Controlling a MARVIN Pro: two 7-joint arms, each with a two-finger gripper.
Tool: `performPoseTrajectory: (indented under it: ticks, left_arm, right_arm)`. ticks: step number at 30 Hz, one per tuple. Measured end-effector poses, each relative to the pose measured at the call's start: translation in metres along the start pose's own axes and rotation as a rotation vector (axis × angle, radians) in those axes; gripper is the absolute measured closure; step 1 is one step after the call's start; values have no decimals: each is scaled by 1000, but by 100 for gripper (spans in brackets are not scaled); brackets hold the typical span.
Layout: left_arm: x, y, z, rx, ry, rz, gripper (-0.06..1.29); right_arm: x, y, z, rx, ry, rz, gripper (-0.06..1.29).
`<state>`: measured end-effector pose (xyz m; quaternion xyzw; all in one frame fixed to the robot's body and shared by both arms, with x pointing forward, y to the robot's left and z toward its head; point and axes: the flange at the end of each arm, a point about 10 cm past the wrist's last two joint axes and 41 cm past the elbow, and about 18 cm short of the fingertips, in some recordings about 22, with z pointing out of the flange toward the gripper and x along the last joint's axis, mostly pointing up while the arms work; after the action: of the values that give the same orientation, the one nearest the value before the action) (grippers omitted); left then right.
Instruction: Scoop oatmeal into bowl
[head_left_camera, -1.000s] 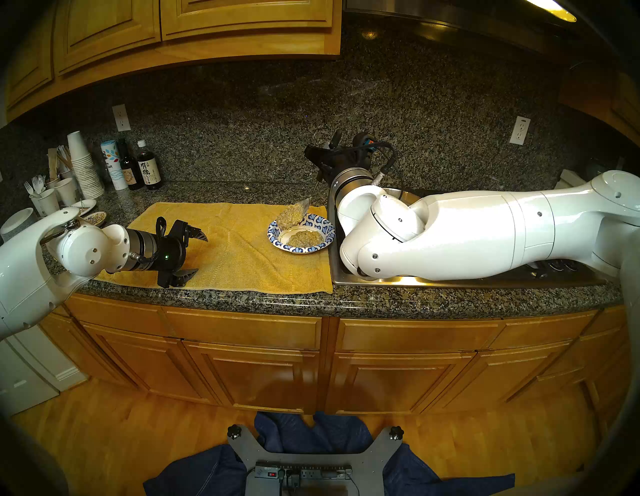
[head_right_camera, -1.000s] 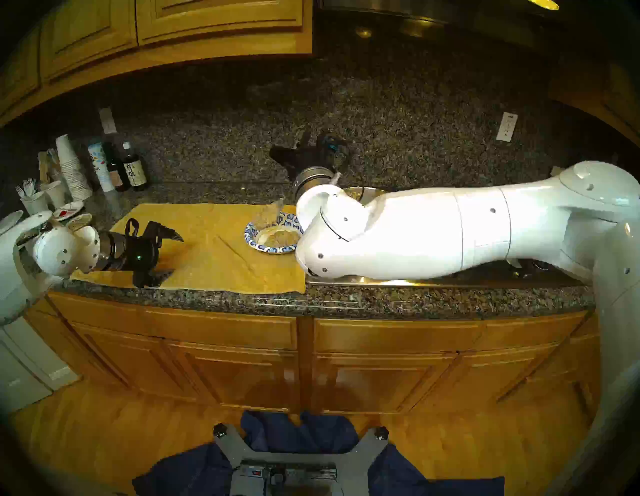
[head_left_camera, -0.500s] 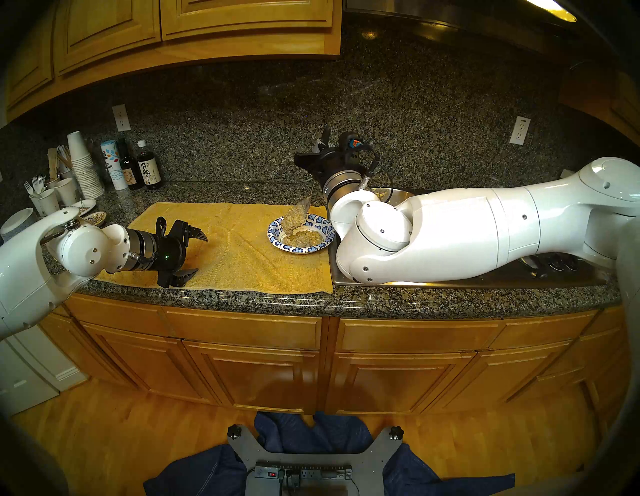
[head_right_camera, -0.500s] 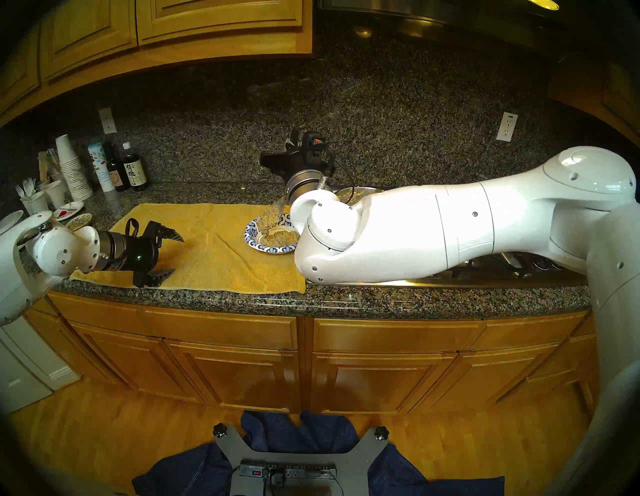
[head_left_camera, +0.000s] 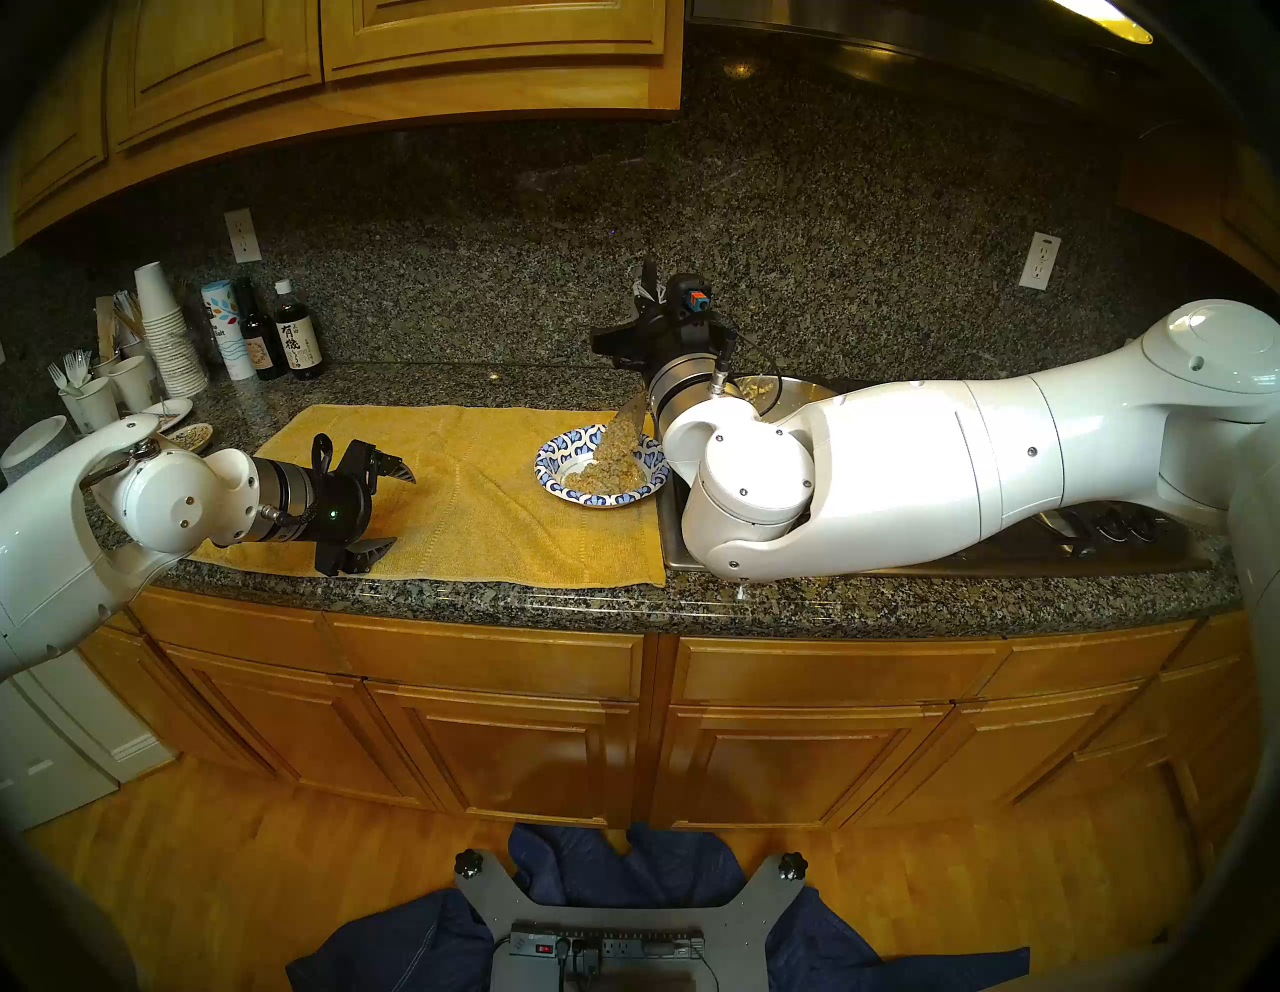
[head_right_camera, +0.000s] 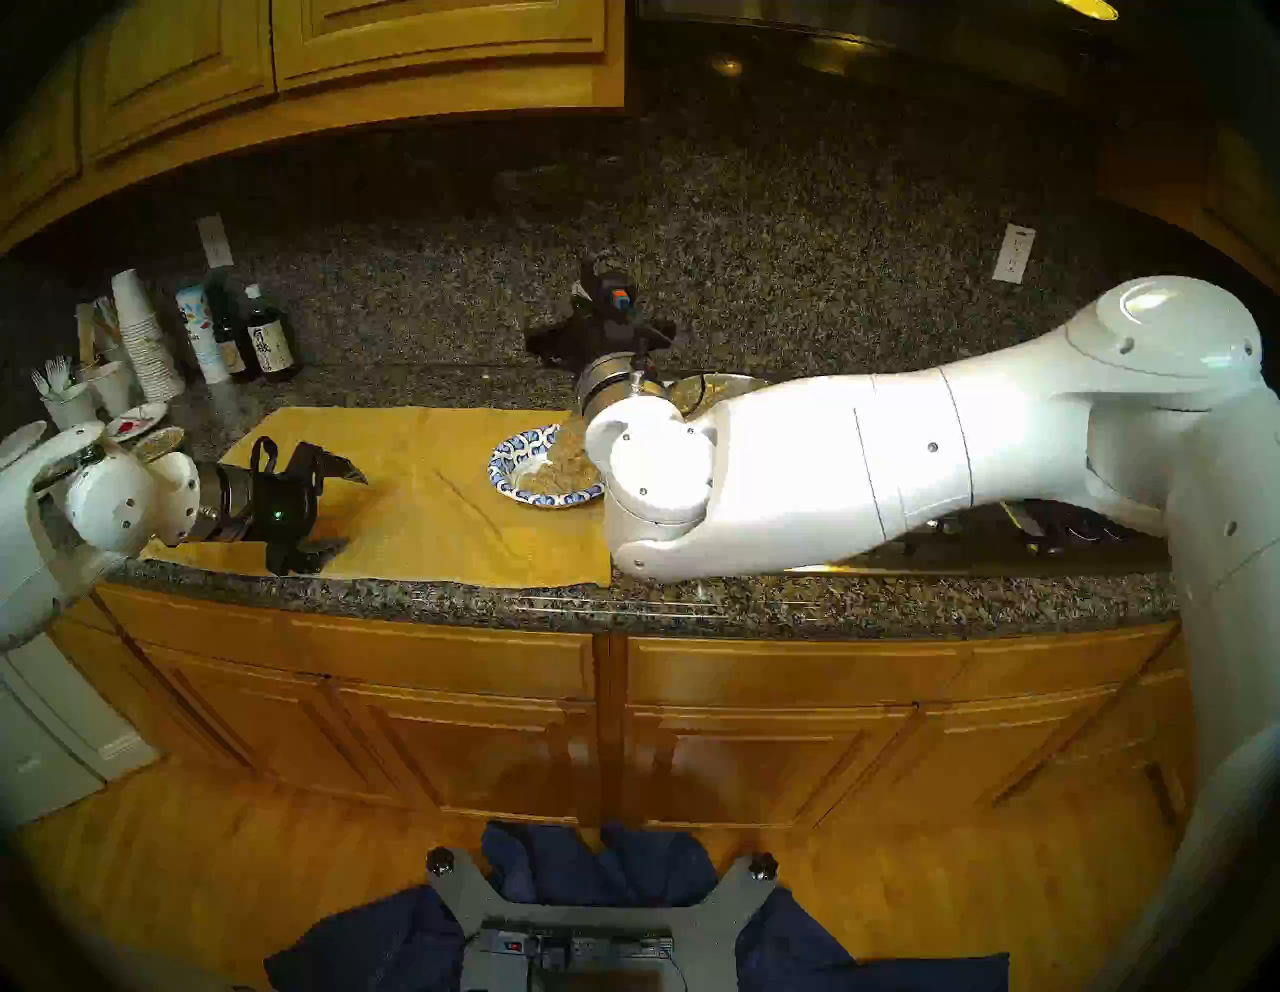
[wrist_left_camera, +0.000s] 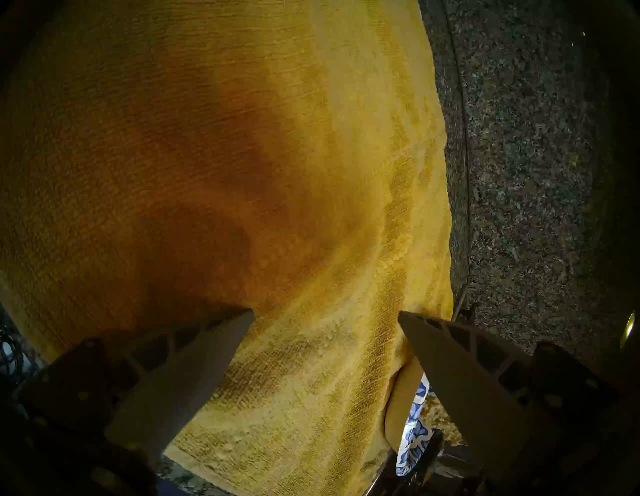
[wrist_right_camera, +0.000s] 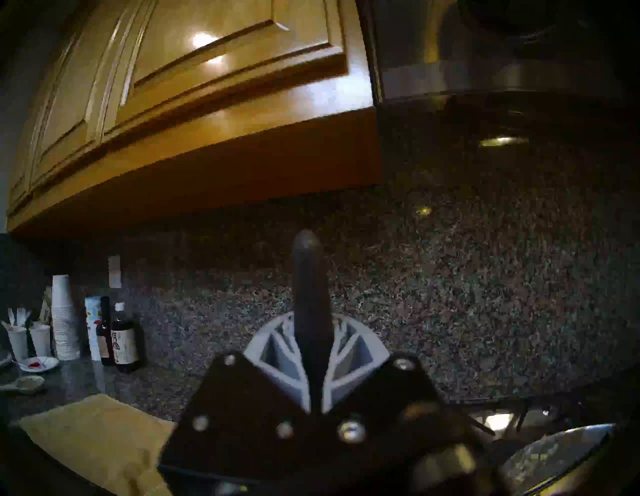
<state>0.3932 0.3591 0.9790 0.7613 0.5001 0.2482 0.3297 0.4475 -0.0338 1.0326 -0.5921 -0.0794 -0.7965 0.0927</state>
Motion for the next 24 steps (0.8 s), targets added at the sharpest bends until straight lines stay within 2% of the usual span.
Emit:
performPoseTrajectory:
  ticks: [7, 16, 24]
  left_arm:
    - [0, 0, 0, 0, 0, 0, 1]
    - [0, 0, 0, 0, 0, 0, 1]
    - [0, 0, 0, 0, 0, 0, 1]
  right_arm:
    - [1, -6, 0, 14, 53, -79, 127]
    - [4, -14, -2, 21, 111, -141, 127]
    - [6, -21, -11, 34, 169, -204, 127]
